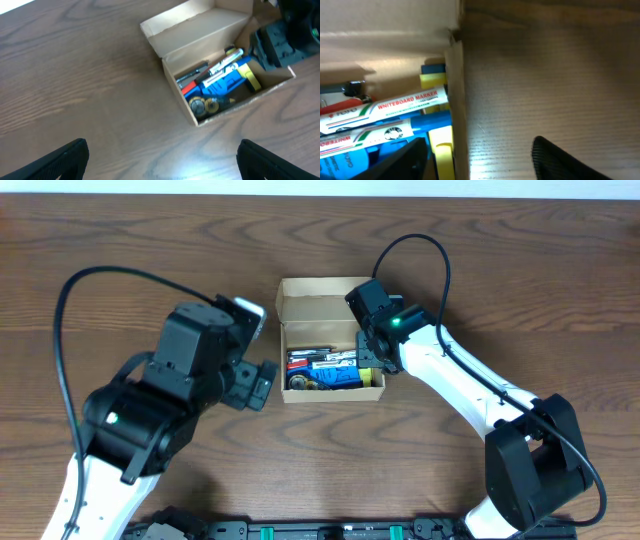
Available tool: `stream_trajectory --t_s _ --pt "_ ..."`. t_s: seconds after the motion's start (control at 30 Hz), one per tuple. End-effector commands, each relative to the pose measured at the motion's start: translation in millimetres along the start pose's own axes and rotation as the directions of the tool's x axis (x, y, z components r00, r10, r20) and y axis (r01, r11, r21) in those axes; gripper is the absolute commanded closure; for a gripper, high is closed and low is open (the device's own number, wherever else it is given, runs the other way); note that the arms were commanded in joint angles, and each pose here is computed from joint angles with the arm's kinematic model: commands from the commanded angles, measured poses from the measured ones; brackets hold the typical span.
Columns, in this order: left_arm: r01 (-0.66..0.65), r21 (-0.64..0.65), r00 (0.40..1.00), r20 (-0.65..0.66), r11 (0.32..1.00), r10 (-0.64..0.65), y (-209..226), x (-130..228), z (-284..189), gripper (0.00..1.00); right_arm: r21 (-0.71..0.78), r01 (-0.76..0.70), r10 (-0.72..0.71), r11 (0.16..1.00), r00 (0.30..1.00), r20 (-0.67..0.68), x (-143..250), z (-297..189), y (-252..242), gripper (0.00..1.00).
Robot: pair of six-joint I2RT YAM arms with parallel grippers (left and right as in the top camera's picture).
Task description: Pack container
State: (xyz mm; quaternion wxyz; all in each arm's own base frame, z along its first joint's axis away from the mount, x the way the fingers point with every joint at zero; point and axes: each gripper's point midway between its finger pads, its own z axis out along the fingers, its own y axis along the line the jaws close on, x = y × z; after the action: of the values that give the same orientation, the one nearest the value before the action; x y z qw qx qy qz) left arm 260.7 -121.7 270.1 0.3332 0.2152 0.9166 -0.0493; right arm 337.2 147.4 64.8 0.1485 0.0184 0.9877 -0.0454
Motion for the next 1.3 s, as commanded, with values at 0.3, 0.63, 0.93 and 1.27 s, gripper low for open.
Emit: stream_trajectory --t_s 0.3,0.63,0.93,1.27 --pt "0.182 0.074 0.982 -0.063 0.981 -0.177 23.9 -16.5 60.1 0.05 -0.14 -0.005 0.047 0.99 0.954 0.296 -48.3 -112.0 -19.1 0.2" --pt "0.467 0.238 0.883 -0.174 0.852 -0.436 69.0 -12.7 133.3 0.17 -0.16 -0.119 0.158 0.98 0.954 0.253 -52.8 -99.4 -58.4 0.01" --pt "0.717 0.12 0.676 -0.365 0.687 -0.641 85.4 30.0 212.0 0.58 -0.199 -0.229 0.246 0.953 0.967 0.07 -43.6 -26.7 -76.0 0.73" --pt "0.789 0.271 0.608 -0.468 0.551 -0.641 59.0 33.0 261.3 0.94 -0.483 -0.225 0.256 0.846 0.967 -0.003 -54.3 32.6 -26.1 0.99"
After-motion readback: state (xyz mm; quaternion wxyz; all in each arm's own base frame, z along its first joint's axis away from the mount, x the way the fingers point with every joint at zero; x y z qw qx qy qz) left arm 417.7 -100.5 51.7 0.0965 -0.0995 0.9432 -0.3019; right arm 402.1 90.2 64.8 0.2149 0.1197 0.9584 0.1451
